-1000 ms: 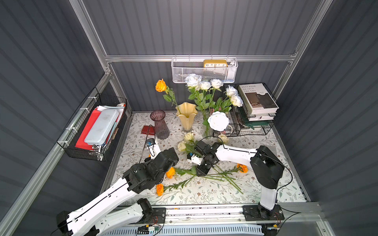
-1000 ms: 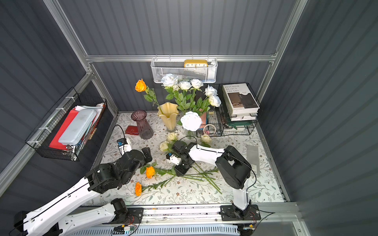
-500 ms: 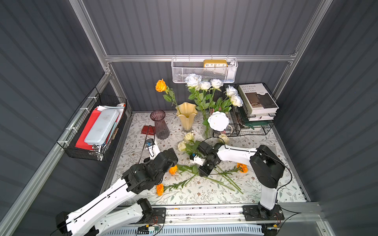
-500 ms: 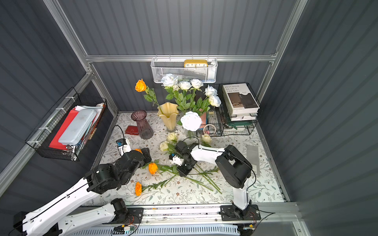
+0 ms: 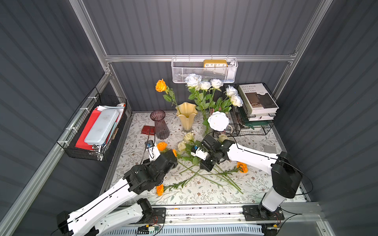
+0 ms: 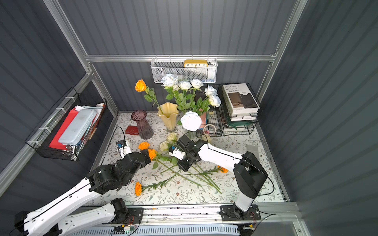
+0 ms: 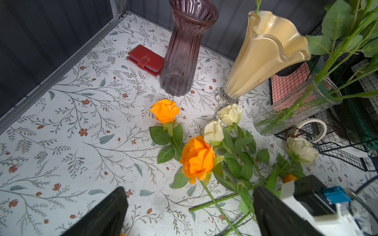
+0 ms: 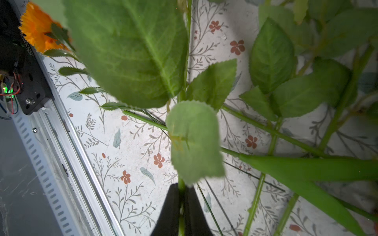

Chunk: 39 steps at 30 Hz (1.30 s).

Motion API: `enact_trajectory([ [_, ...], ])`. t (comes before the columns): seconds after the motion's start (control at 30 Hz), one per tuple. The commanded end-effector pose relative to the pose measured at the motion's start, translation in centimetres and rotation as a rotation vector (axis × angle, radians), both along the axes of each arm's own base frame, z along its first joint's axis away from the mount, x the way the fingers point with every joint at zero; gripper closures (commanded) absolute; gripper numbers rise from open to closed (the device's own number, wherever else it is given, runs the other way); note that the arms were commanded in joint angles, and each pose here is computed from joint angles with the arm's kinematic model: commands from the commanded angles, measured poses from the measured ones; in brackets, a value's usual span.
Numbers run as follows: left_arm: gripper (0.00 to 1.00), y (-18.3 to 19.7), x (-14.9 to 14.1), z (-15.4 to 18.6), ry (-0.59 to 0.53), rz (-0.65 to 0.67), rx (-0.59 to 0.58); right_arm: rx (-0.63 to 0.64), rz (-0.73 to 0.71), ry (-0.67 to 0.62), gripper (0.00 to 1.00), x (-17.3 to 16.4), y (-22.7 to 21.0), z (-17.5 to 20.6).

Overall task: Arrange the flowers in different vases according to their colors
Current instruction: Pick up the flower at the center of the board, then insert the flower into the vase.

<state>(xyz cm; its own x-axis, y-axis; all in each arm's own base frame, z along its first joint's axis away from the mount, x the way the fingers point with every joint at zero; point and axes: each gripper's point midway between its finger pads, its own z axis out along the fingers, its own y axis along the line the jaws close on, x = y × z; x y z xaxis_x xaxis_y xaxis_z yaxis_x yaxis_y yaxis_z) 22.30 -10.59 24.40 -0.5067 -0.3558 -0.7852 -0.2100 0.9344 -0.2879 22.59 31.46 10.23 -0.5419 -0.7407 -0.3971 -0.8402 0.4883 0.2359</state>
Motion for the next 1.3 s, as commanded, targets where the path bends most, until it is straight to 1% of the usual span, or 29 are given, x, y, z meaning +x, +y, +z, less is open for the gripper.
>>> enact_trajectory([
  [0.0, 0.01, 2.0, -0.4, 0.4, -0.026, 0.075, -0.006, -0.01, 0.022, -0.027, 1.0, 0.1, -0.2, 1.2],
  [0.1, 0.01, 4.1, -1.0, 2.1, -0.075, 0.151, -0.036, 0.074, 0.047, -0.078, 1.0, 0.2, 1.4, 3.8],
  [0.2, 0.01, 6.3, -1.7, 4.9, -0.159, 0.218, -0.084, 0.221, 0.077, -0.167, 1.0, 0.8, 4.5, 7.5],
  [0.27, 0.01, 6.9, -1.6, 7.0, -0.22, 0.222, -0.088, 0.307, 0.079, -0.228, 1.0, 1.6, 6.6, 10.5],
  [0.3, 0.01, 7.4, -1.7, 7.6, -0.229, 0.24, -0.074, 0.351, 0.069, -0.249, 1.0, 2.3, 7.7, 12.1],
  [0.4, 0.01, 8.9, -2.4, 8.1, -0.192, 0.325, -0.043, 0.493, 0.048, -0.31, 1.0, 4.5, 10.9, 17.2],
  [0.5, 0.01, 7.5, -1.6, 7.6, -0.147, 0.286, 0.031, 0.59, 0.043, -0.366, 1.0, 6.4, 13.9, 21.7],
  [0.57, 0.01, 7.6, -1.7, 6.7, -0.119, 0.31, 0.046, 0.626, 0.016, -0.408, 1.0, 7.9, 15.2, 23.9],
  [0.63, 0.01, 7.5, -1.7, 6.7, -0.133, 0.303, 0.018, 0.655, 0.006, -0.433, 1.0, 9.3, 16.4, 25.3],
  [0.73, 0.01, 6.3, -1.3, 7.6, -0.212, 0.205, -0.068, 0.727, 0.014, -0.482, 1.0, 10.7, 18.3, 28.2],
  [0.8, 0.01, 5.9, -1.1, 8.1, -0.256, 0.17, -0.096, 0.759, -0.007, -0.548, 1.0, 12.0, 19.1, 29.9],
  [0.87, 0.01, 6.0, -1.3, 7.6, -0.244, 0.169, -0.092, 0.795, -0.039, -0.646, 1.0, 13.6, 19.2, 31.9],
  [0.9, 0.01, 5.9, -1.3, 7.2, -0.229, 0.166, -0.083, 0.813, -0.08, -0.707, 1.0, 15.0, 18.9, 33.0],
  [0.97, 0.01, 5.5, -1.2, 6.3, -0.199, 0.15, -0.066, 0.846, -0.171, -0.815, 1.0, 17.5, 17.8, 35.2],
  [1.03, 0.01, 4.7, -1.0, 5.4, -0.178, 0.127, -0.058, 0.886, -0.21, -0.897, 1.0, 19.3, 16.9, 37.1],
  [1.1, 0.01, 3.9, -0.7, 4.7, -0.165, 0.104, -0.051, 0.89, -0.271, -1.009, 1.0, 21.1, 15.6, 39.0],
  [1.17, 0.01, 3.6, -0.6, 4.1, -0.156, 0.093, -0.048, 0.887, -0.305, -1.079, 1.0, 22.6, 14.6, 39.9],
  [1.27, 0.01, 3.4, -0.6, 3.3, -0.156, 0.081, -0.054, 0.852, -0.365, -1.159, 1.0, 25.0, 13.2, 39.8],
])
